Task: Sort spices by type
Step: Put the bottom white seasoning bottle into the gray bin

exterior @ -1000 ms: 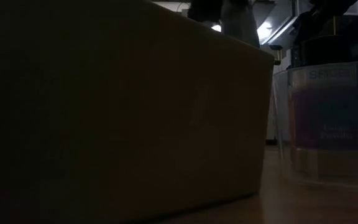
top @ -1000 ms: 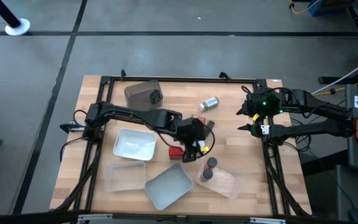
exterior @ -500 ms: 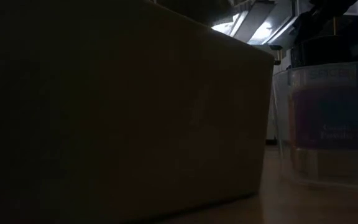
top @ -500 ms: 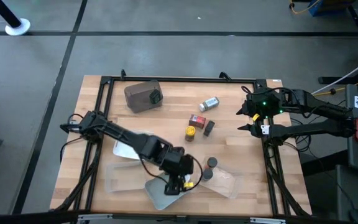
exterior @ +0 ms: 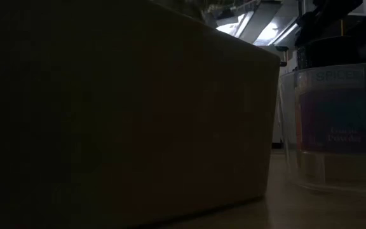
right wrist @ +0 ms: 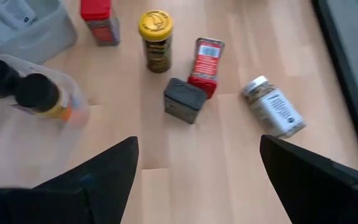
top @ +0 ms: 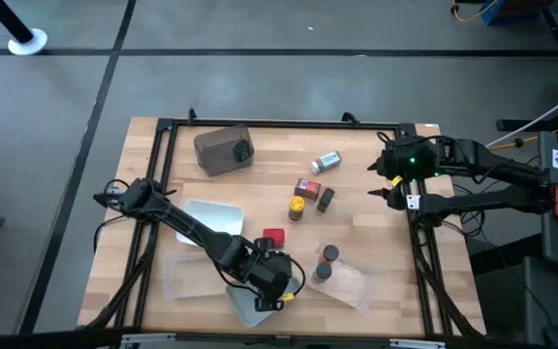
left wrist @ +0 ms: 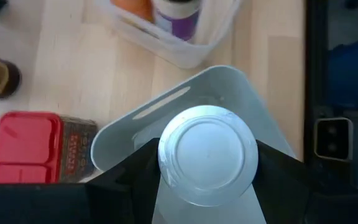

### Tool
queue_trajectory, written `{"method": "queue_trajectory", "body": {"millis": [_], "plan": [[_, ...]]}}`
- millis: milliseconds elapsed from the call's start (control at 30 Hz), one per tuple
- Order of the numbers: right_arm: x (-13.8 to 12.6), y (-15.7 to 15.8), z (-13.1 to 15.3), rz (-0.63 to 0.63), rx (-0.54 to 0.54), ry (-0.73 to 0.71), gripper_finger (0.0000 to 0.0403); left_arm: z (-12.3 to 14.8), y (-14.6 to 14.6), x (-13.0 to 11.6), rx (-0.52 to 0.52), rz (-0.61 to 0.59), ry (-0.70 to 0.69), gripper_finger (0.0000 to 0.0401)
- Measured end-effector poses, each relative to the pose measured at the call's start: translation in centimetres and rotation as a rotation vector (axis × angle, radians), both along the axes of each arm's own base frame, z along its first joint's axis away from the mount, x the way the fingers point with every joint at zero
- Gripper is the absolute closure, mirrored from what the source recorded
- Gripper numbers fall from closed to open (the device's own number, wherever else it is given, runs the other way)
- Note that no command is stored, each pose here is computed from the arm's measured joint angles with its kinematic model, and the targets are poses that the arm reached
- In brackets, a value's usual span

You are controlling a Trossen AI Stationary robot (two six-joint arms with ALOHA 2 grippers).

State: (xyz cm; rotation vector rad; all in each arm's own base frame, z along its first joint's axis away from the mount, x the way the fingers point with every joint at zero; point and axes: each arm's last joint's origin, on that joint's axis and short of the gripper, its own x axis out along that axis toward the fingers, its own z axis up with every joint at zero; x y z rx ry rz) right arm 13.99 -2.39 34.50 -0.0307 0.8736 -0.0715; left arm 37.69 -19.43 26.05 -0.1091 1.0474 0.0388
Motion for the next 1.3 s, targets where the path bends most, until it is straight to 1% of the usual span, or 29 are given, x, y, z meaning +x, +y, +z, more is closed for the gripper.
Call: {"method": "queue_trajectory", "body": {"millis": [133,233,367,600,733,867,1000,1100,1300], "plan": [[0.9,-0.5,-0.2,-0.053,-0.091,0.024,0.0068,-1.6,0.1,0.0,-0.004,0.044,-0.013,0.0199],[1.8,-0.8,-0.8,-0.039,-0.164,0.082,0.0068,-2.5,0.1,0.0,0.001,0.054,-0.020,0.0198],[3.6,-1.2,-1.9,0.034,-0.232,0.170,0.0068,-3.2,0.2,-0.2,-0.001,0.070,-0.006,0.0197],[7.3,-2.0,-4.2,0.180,-0.310,0.273,0.0068,-3.3,0.2,0.0,-0.008,0.064,-0.021,0.0197],[9.2,-3.5,-5.9,0.190,-0.310,0.317,0.0068,-3.3,0.2,-0.1,-0.004,0.064,-0.014,0.0196],[10.3,-5.6,-7.7,0.175,-0.273,0.382,0.0068,-3.3,0.2,-0.1,-0.008,0.068,-0.015,0.0180],[10.7,-7.8,-9.3,0.171,-0.235,0.438,0.0068,-3.3,0.2,-0.1,-0.013,0.071,-0.019,0.0156],[10.7,-9.5,-10.2,0.173,-0.216,0.449,0.0068,-3.3,0.2,-0.1,-0.013,0.069,-0.018,0.0145],[10.7,-12.7,-11.4,0.195,-0.202,0.408,0.0068,-3.2,0.1,-0.1,-0.015,0.067,-0.018,0.0145]]}}
